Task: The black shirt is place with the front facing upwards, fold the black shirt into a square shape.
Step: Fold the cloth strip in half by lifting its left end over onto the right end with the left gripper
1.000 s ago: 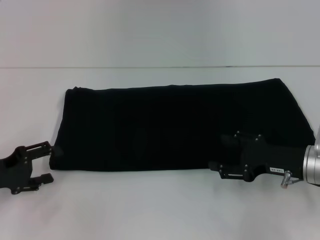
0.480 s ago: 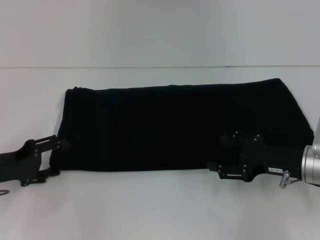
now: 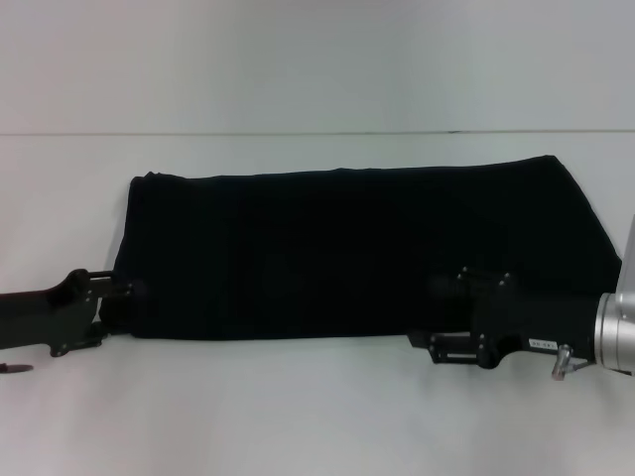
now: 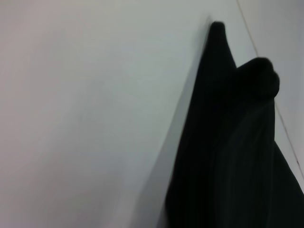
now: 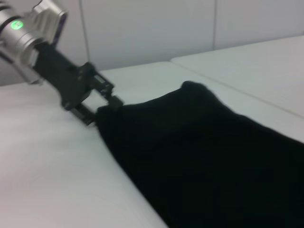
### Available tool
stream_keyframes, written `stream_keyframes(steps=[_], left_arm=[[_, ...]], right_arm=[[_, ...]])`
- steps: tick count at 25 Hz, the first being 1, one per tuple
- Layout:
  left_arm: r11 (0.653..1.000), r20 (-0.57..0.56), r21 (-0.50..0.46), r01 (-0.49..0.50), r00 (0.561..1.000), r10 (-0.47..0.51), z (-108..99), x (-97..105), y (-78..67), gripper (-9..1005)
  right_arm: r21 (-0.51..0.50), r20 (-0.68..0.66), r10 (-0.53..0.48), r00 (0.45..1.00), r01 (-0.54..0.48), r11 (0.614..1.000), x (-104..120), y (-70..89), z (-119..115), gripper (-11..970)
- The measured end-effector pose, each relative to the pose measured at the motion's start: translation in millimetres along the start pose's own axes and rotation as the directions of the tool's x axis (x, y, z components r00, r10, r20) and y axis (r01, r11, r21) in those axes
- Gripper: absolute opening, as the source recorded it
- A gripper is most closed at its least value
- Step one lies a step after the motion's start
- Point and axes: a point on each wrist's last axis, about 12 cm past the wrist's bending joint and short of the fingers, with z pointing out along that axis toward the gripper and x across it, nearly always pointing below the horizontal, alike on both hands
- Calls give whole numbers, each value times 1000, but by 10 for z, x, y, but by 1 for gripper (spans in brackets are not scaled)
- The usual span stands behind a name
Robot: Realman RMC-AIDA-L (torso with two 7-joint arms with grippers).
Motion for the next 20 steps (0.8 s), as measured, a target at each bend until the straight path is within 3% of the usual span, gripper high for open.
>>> stream_keyframes(steps=[2, 13, 20], left_arm=[[1000, 11, -1, -9, 1000, 9, -1, -9, -7, 731], [1000, 23, -13, -10, 1000, 10, 13, -25, -13, 262], [999, 57, -18, -30, 998, 31, -30, -68, 3, 116]], right_arm=[[-8, -5, -5, 1000, 5, 1000, 1, 8, 7, 855], [-25, -13, -11, 1000, 10, 1000, -8, 21, 21, 854], [-25, -7, -7, 1000, 7, 1000, -12, 22, 17, 854]])
